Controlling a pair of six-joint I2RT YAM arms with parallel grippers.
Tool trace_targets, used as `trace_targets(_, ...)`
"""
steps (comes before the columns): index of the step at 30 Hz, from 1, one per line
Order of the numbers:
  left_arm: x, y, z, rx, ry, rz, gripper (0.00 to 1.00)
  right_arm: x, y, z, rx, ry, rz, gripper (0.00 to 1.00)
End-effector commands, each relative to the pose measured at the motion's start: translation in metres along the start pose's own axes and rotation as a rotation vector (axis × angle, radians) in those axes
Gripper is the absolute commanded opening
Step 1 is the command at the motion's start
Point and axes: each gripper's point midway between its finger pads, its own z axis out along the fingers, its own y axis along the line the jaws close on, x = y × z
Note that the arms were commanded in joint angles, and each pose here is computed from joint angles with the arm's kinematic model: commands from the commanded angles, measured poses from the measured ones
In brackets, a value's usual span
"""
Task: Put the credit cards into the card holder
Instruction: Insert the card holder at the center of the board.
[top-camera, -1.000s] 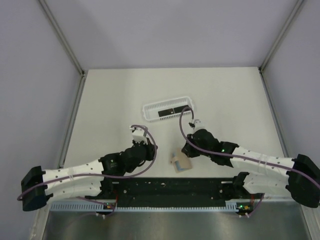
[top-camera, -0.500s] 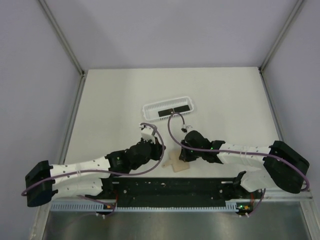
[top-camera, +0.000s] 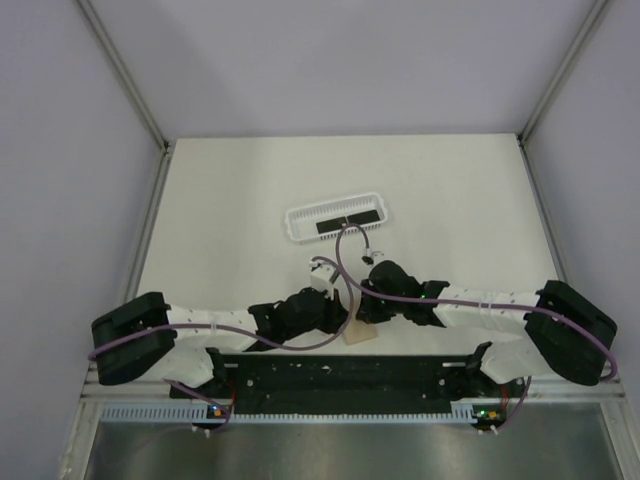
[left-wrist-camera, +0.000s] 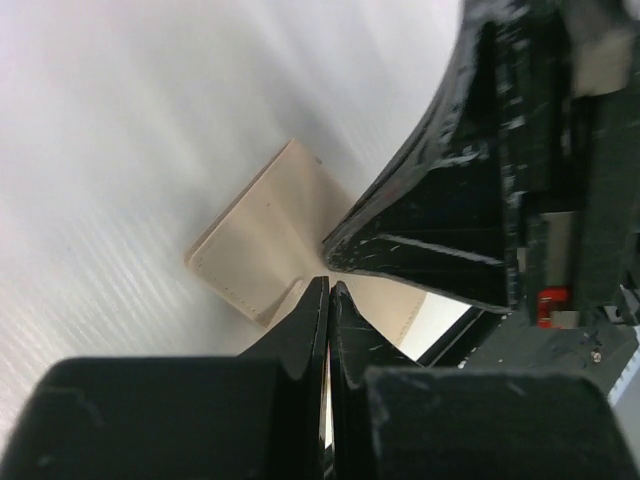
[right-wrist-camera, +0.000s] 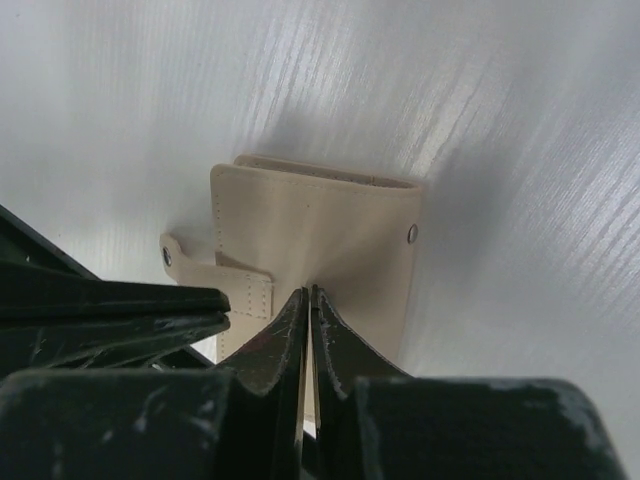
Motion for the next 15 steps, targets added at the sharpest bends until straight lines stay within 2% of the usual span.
trace_targets(1,0.006,-0.001,0.003,0.023,-0.012,-0.051,0.00,-0.004,0.001,-0.010,-0.008,-0.029,0.011,0.06)
trace_targets(6,0.028,0.018,0.001,-0.019,0.037,-0.066,0.00,-0.023,0.004,-0.030,-0.017,-0.123,0.009,0.14)
trace_targets(11,0.050,0.031,-0.001,-0.036,0.085,-0.088,0.00,-0.035,-0.001,-0.051,-0.014,-0.190,0.025,0.31)
trace_targets(15,0.062,0.036,-0.001,-0.042,0.110,-0.099,0.00,-0.034,-0.013,-0.058,0.004,-0.187,0.052,0.44)
